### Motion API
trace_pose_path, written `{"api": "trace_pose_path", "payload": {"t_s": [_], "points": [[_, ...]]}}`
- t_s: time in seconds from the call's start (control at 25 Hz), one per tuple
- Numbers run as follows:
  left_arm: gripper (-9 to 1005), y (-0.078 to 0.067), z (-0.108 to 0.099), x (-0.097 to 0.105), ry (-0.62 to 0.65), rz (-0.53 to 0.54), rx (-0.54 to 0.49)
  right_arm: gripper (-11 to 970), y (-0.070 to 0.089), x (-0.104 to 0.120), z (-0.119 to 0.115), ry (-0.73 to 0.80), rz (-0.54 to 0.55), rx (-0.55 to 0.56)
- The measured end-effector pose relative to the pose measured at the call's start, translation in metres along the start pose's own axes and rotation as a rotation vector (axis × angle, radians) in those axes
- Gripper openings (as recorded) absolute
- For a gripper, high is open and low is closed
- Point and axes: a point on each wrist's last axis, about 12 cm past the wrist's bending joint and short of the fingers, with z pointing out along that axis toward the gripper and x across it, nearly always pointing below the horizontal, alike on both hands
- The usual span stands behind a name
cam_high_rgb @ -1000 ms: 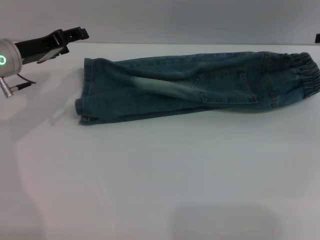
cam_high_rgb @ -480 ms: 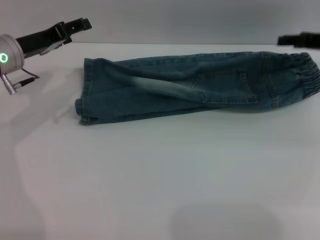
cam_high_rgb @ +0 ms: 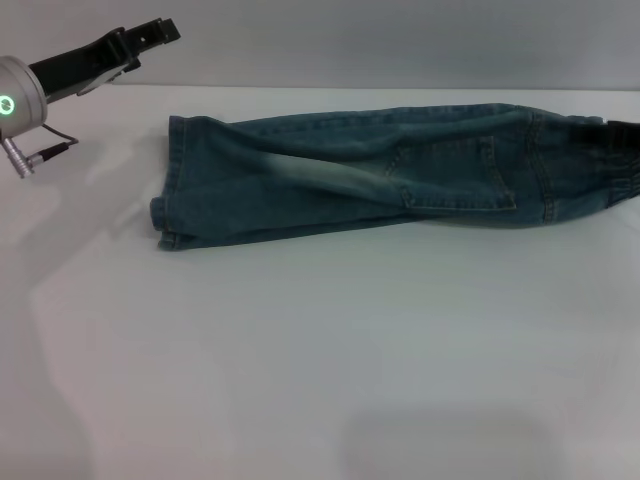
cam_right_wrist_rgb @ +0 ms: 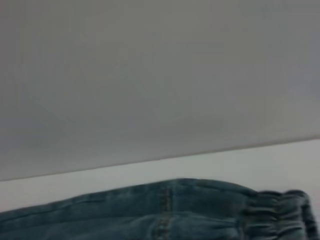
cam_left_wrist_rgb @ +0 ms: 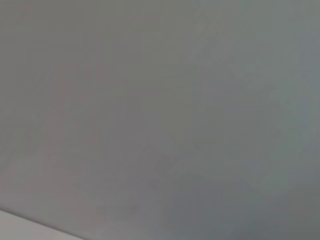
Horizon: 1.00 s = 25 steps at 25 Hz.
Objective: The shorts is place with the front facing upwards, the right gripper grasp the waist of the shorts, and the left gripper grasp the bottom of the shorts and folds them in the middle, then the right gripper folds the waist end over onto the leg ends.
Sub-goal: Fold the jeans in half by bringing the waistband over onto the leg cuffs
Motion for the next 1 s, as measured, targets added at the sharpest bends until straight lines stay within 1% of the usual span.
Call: {"api": "trace_pose_path", "payload": {"t_s": [0.28,0.48,0.68,0.88,1.0], "points": [[836,-0.001,0.001,0.0,-0.001,0.001,0.002,529,-0.006,0.004,0.004,-0.001,0.013,0.043],[836,-0.002,0.002,0.001,0.001,0.002,0.005,529,-0.008,-0.001,0.0,-0.016,0.002,0.046],[837,-0.004,0.002,0.004,0.002,0.009,0.012,529,-0.011,-0.014,-0.017,-0.018,-0.018,-0.007],[836,-0.005,0.004,0.008,0.005,0.018,0.019,529,-0.015,-0.027,-0.036,0.044,-0.019,-0.088],[836,-0.006,0.005,0.01,0.006,0.029,0.022,530,-0.017,-0.034,-0.042,0.075,-0.039,-0.1]]}}
